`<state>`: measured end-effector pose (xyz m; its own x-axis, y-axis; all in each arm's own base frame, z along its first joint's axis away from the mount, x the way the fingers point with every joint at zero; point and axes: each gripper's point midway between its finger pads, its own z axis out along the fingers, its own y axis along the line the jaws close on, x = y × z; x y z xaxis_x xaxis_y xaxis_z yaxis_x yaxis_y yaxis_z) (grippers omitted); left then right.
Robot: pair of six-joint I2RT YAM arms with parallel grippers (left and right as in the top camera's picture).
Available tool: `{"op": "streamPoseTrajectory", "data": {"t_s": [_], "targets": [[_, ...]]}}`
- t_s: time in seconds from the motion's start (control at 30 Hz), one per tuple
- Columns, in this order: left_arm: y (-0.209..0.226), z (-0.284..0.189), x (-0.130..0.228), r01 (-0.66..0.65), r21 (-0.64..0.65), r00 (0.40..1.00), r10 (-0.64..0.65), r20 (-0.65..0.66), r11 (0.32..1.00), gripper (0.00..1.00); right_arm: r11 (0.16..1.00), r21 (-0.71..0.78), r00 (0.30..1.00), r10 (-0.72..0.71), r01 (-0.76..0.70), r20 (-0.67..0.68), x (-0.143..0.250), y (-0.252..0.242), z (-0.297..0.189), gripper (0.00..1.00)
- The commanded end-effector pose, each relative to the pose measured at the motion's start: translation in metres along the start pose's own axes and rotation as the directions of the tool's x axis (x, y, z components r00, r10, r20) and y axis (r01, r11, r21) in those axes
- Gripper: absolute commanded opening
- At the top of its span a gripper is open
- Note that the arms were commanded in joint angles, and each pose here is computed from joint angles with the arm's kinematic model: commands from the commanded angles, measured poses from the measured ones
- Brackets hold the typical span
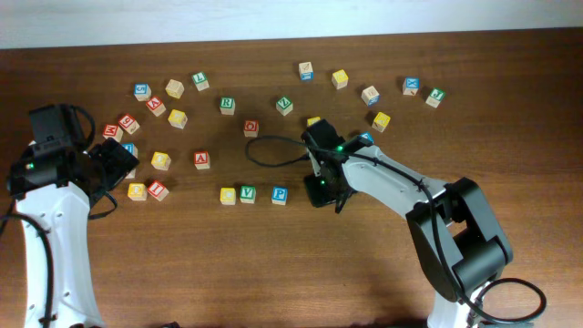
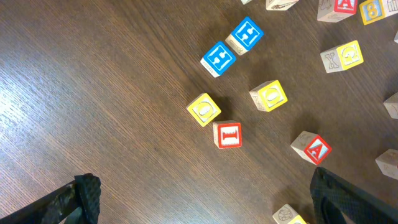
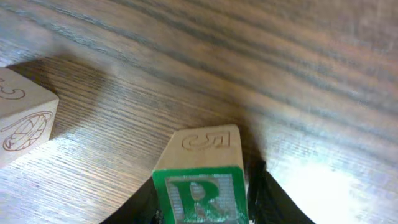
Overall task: Spell out CVPR
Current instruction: 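Carry the R block and set it right of the P block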
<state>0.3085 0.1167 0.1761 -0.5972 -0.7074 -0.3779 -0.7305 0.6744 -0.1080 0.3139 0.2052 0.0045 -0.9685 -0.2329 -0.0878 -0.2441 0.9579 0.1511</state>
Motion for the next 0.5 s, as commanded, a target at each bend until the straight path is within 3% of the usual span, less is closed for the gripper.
{"op": "streamPoseTrajectory", "data": {"t_s": [0.0,0.37,0.47], "targets": [[-0.001,0.000,-0.001,0.014,0.007,1.000,-0.014,0.000,1.000,0.99,0.995,-0.048,0.995,0.079,-0.082,-0.055,0.013,0.014,0.005,0.30],[-0.003,0.000,0.000,0.014,0.023,1.000,-0.014,-0.010,1.000,0.99,0.966,0.020,0.966,0.257,-0.257,-0.033,0.011,0.003,0.006,0.24],[-0.009,0.000,0.003,0.013,0.051,1.000,-0.012,-0.026,0.999,0.99,0.966,0.022,0.966,0.256,-0.256,-0.043,0.014,0.003,0.006,0.28]]}}
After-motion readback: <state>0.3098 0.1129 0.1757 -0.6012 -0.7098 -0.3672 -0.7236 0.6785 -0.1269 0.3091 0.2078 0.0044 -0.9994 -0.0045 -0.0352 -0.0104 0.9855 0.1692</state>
